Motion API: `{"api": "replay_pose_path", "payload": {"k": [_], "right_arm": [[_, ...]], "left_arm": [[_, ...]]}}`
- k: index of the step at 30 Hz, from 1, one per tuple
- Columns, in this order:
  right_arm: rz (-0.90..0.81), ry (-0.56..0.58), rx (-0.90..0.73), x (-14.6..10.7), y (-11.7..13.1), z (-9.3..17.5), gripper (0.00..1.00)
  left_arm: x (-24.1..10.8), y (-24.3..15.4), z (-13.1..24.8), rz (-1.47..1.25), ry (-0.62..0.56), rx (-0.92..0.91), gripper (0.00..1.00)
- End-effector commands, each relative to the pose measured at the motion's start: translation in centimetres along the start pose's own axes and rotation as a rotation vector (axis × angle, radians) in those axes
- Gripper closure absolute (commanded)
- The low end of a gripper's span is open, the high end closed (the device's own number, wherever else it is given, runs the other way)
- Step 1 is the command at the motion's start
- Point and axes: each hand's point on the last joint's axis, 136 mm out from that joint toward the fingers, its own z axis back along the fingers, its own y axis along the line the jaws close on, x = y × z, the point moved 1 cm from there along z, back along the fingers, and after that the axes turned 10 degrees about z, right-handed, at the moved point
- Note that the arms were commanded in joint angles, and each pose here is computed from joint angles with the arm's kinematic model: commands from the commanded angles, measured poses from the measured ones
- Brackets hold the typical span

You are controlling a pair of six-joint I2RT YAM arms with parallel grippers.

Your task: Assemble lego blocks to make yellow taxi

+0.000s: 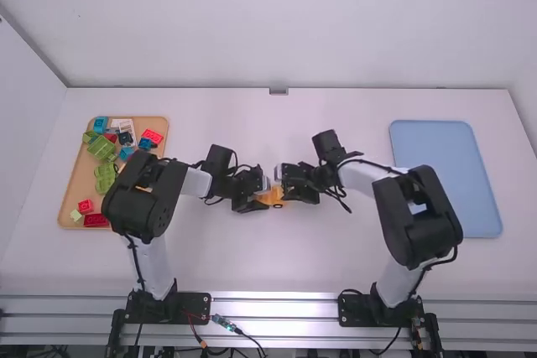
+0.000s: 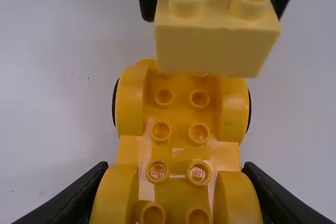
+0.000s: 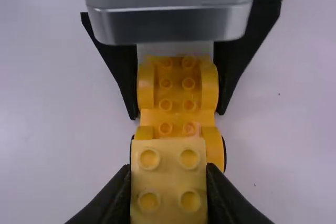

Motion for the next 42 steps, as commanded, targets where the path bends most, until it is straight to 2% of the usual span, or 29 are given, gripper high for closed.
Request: {"api": "replay_pose_path", "payload": {"k": [1, 18, 24, 42], "right_arm": [[0.030, -0.024, -0.026, 1.4, -0.9, 0.7, 0.85], [0.038, -0.068, -0.021, 1.7, -0.5, -0.5, 0.86], [0.026, -0.029, -0.041, 1.0, 0.1, -1.6, 0.91], [0.009, -0.018, -0.081, 0.3, -0.1, -1.8, 0.93]], "left_arm": [[-4.0, 0.0, -0.5, 0.054, 0.161, 0.056, 0.95], [-3.9, -0.1, -0.5, 0.050, 0.161, 0.054, 0.97], [-3.9, 0.0, -0.5, 0.053, 0.161, 0.055, 0.98], [-3.9, 0.0, -0.5, 0.053, 0.160, 0.056, 0.98]]}}
